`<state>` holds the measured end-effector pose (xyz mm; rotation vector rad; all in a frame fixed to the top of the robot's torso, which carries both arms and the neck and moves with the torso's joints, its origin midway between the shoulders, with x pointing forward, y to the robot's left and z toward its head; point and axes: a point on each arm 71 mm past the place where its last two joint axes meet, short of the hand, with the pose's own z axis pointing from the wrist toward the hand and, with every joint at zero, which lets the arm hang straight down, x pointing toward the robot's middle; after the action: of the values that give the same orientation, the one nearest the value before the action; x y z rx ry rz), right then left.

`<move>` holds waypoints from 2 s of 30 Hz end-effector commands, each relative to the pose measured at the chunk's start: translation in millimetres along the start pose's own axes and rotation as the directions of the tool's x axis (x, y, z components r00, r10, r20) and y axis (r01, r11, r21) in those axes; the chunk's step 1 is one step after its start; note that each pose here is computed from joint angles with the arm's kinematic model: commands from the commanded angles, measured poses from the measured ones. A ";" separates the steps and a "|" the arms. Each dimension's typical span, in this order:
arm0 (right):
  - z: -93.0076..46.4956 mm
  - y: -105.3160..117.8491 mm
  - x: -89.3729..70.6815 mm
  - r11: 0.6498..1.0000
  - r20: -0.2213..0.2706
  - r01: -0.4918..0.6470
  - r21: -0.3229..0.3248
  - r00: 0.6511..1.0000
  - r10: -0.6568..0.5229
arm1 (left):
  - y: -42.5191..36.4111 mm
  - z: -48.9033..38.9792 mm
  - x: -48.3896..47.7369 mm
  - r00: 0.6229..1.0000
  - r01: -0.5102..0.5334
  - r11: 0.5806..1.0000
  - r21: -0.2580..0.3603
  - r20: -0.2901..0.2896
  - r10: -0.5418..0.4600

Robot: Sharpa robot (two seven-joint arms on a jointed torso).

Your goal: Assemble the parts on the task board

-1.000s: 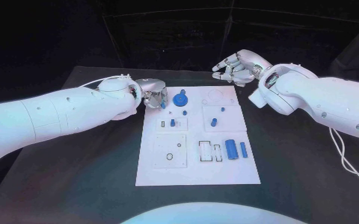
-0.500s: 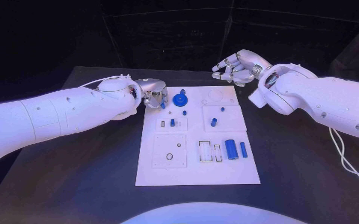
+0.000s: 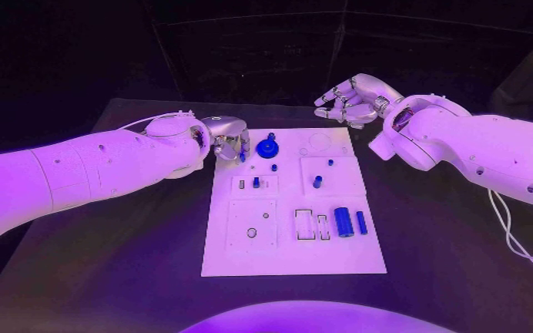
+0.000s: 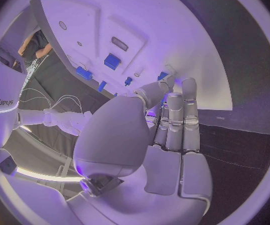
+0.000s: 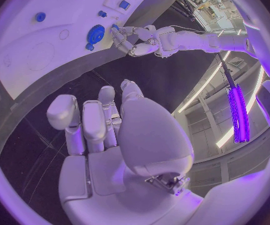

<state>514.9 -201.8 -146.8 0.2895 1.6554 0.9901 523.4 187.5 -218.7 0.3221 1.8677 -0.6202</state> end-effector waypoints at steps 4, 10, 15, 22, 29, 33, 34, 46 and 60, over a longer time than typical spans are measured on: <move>0.2 1.3 -0.1 1.000 -0.004 0.002 -0.008 1.000 -0.002 | -0.4 -0.7 -1.6 1.000 -0.003 1.000 0.016 0.013 0.003; 0.0 1.2 -0.4 1.000 -0.003 0.002 -0.007 1.000 -0.002 | 0.8 -1.6 -1.8 1.000 -0.003 1.000 0.012 0.016 0.003; -0.2 1.1 -0.6 1.000 -0.001 0.002 -0.007 1.000 -0.002 | 1.9 -2.5 -2.2 1.000 -0.003 1.000 0.010 0.021 0.002; -0.2 1.0 -0.6 1.000 -0.001 0.002 -0.007 1.000 -0.002 | 2.7 -2.9 -2.7 1.000 -0.003 1.000 0.010 0.028 0.003; 0.0 1.0 -0.6 1.000 0.000 0.002 -0.007 1.000 -0.002 | 3.3 -3.3 -3.2 0.999 -0.003 1.000 0.009 0.034 0.003; 0.0 1.0 -0.7 1.000 0.000 0.002 -0.007 1.000 -0.002 | 5.6 -5.2 -4.0 0.999 -0.003 1.000 0.003 0.044 0.003; 0.0 0.9 -0.7 1.000 0.001 0.002 -0.007 1.000 -0.002 | 6.7 -6.1 -4.2 0.999 -0.002 1.000 0.000 0.046 0.002; 0.0 -1.3 -2.4 1.000 0.004 0.004 0.000 1.000 -0.004 | 27.6 -27.3 -34.8 0.974 0.226 0.969 -0.100 0.055 -0.221; 0.6 -1.8 -2.2 1.000 0.003 0.004 0.005 1.000 -0.004 | 35.9 -25.5 -60.2 0.915 0.298 0.880 -0.370 -0.154 -0.374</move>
<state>516.8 -205.0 -147.6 0.2961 1.6555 0.9792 547.6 233.2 -154.9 -0.0984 2.0484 -0.5663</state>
